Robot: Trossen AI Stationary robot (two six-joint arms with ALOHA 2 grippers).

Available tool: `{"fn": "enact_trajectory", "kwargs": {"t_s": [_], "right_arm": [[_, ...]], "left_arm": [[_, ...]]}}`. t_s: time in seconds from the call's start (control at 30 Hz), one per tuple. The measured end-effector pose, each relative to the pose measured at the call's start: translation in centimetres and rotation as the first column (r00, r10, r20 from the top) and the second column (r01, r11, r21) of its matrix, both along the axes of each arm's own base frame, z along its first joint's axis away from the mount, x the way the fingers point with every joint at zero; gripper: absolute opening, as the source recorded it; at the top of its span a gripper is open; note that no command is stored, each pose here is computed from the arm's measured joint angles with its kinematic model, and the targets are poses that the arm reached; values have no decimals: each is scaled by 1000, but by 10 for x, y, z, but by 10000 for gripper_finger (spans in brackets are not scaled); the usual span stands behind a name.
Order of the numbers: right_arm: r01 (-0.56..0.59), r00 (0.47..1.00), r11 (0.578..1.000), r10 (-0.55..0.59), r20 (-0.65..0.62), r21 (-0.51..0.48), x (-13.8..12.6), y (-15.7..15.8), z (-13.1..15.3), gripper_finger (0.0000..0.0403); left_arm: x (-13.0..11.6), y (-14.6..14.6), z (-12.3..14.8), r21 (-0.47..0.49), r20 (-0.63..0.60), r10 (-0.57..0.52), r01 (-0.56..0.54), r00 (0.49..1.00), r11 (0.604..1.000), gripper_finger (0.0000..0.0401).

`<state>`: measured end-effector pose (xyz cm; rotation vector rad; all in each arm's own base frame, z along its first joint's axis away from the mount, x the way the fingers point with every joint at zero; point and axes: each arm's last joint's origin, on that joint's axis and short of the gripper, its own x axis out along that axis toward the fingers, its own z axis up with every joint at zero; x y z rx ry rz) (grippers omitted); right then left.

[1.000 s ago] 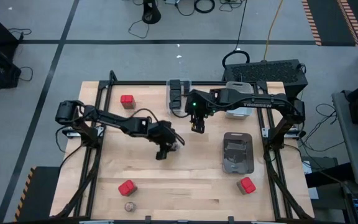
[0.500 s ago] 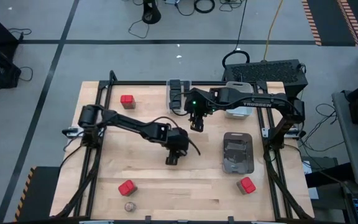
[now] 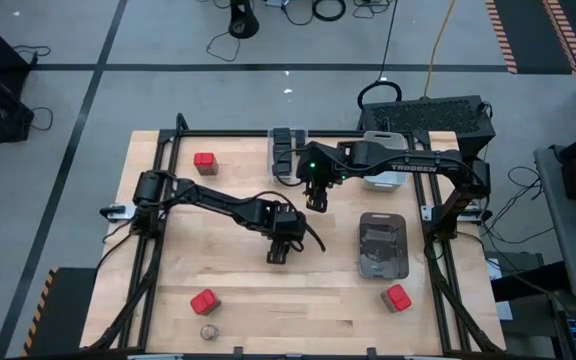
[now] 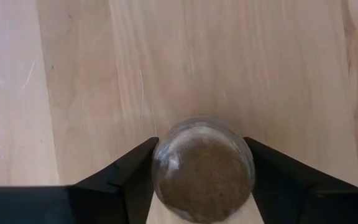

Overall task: Sort spices by type
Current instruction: Put the top transparent seasoning bottle into the gray bin

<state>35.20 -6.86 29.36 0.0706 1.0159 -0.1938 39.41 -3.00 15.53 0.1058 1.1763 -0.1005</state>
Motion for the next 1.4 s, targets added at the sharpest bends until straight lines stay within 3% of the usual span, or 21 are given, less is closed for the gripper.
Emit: {"fn": "enact_trajectory", "kwargs": {"t_s": [0.3,0.6,0.77,0.9,1.03,1.2,1.3,1.4], "right_arm": [[-9,1000,1000,9,-3,-5,0,0,0,228],[-21,1000,1000,21,-8,-23,0,0,0,228],[-30,1000,998,30,-5,-49,-4,0,5,228],[-31,999,998,33,30,-55,-5,0,11,228],[-41,999,998,42,34,-53,-4,3,11,228],[-124,982,992,118,147,31,5,15,0,228],[-218,951,972,191,244,90,12,29,-10,228],[-270,932,959,237,276,87,14,43,-24,228]], "left_arm": [[-2,0,3,9,-1,-23,23,1000,1000,279],[-23,4,40,103,-17,17,-15,1000,995,281],[-50,9,66,193,-39,83,-74,996,978,281],[-81,12,81,205,-31,139,-130,990,970,281],[-121,13,80,190,17,226,-225,974,956,281],[-170,10,68,129,206,355,-385,912,914,281],[-189,6,60,37,377,394,-439,838,898,281],[-199,1,52,-60,527,405,-443,747,895,281]]}}
